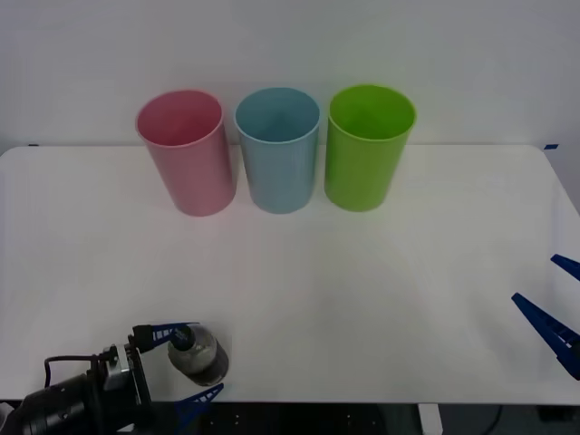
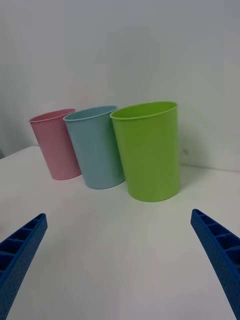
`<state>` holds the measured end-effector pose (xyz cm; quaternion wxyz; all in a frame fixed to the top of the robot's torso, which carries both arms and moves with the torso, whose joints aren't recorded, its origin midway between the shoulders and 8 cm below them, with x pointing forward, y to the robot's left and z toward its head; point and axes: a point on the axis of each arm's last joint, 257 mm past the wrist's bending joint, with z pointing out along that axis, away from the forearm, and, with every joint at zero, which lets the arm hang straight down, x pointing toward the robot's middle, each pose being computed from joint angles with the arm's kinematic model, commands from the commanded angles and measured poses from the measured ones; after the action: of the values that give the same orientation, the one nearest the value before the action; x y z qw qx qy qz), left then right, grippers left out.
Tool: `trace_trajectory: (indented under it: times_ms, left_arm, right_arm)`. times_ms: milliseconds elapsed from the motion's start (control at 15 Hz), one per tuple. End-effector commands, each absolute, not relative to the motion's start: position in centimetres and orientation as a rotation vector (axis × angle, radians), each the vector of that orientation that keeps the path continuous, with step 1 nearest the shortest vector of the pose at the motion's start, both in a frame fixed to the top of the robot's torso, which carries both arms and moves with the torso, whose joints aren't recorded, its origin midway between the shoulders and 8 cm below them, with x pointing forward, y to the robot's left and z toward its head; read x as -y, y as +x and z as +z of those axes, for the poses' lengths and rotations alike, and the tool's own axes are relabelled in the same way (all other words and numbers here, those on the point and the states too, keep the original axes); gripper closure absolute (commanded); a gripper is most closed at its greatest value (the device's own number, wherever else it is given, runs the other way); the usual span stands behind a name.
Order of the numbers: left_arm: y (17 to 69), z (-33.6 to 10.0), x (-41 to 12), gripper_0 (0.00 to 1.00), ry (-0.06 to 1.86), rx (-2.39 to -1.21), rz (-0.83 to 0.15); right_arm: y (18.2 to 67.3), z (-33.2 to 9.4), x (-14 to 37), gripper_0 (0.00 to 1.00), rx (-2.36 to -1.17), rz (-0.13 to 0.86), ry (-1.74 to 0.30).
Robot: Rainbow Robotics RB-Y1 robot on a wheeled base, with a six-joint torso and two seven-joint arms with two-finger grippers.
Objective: Grasp the object on the table and drop it into the matching bin: aluminum can to the light blue bin, PET bottle to the pink bin.
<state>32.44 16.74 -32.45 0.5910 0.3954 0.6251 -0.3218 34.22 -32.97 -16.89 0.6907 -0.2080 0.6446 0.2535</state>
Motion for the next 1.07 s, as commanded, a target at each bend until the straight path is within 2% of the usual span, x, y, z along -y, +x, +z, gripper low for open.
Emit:
trace_trajectory:
  times_ms: [67,133,200,267,667,1067]
  left_arm:
    - [32.5,-32.5,-16.8,0.31,0.918,-1.457,-0.747]
    - [32.5,-32.4,-16.7,0.70,0.921,-1.455,-0.747]
    - [32.5,-32.5,-16.7,0.93,0.921,-1.456,-0.749]
    - [32.5,-32.4,-16.6,1.00,0.921,-1.453,-0.750]
    - [32.8,-32.4,-16.1,1.00,0.894,-1.453,-0.751]
    - [34.8,-30.1,-18.6,1.00,0.810,-1.443,-0.705]
  right_arm:
    - [34.2,-16.9,33.0,0.00,-1.441,0.567,-0.465]
    - [34.2,-16.9,33.0,0.00,-1.441,0.567,-0.465]
    - [34.2,-16.9,33.0,0.00,-1.441,0.567,-0.465]
    - [34.2,-16.9,33.0,0.00,-1.441,0.567,-0.465]
    - [34.2,-16.9,33.0,0.00,-1.441,0.567,-0.465]
    - [34.2,-16.9,33.0,0.00,-1.441,0.567,-0.465]
